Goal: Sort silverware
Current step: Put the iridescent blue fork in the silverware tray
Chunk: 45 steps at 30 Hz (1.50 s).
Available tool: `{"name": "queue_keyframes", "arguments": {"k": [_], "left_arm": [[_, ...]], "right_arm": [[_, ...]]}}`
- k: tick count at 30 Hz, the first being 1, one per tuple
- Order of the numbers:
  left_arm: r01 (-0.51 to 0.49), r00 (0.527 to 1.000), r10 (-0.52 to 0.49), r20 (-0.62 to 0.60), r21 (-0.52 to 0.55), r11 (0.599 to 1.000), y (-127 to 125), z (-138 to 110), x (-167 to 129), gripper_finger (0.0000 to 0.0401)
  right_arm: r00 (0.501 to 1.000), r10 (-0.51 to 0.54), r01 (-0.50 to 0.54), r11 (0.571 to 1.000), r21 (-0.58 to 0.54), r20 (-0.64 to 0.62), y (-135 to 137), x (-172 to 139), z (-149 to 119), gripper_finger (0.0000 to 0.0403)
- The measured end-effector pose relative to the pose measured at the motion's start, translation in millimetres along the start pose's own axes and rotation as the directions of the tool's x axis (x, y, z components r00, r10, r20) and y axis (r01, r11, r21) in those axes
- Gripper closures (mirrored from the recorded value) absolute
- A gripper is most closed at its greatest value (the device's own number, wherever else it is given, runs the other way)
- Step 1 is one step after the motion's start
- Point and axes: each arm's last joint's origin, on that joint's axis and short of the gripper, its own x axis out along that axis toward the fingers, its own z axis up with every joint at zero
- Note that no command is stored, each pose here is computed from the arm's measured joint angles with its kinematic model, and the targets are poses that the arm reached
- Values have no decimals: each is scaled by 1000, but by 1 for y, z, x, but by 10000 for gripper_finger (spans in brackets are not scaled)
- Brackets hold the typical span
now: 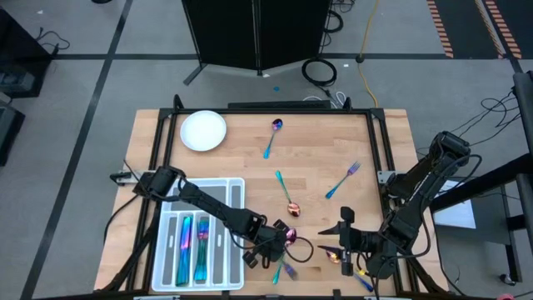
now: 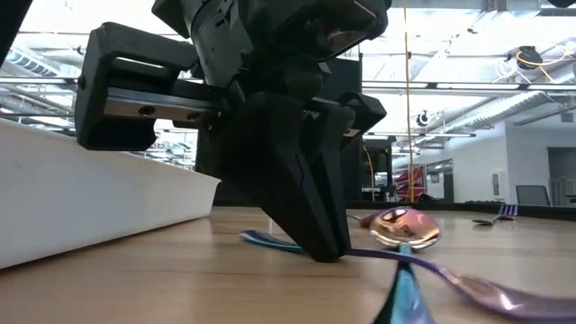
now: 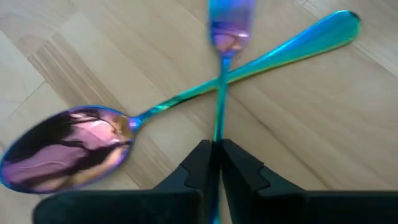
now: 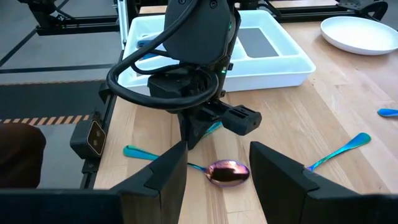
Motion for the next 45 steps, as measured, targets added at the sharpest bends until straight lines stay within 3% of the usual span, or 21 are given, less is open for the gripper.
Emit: {"name": "queue_keyframes", "arguments": {"k": [10,17,32,39,45], "left_arm": [[-34,999,33,20,15,999,1,4,-8,388],[-76,992,74,106,21,997,5,17,-26,390],[-155,943,146,298,8,988,7,45,-101,390],[-170,929,230,291,-218,961,9,47,-125,390],[-126,957,242,162,-519,845,9,34,-131,390]], "right_arm": [[1000,0,0,1000,0,0,0,0,0,241],[1000,2,-2,1000,1,0,0,0,0,241],[1000,7,-7,1000,8,0,0,0,0,241],[1000,7,-7,1000,8,1,1,0,0,241],[1000,7,-7,1000,7,1,1,0,0,241]]}}
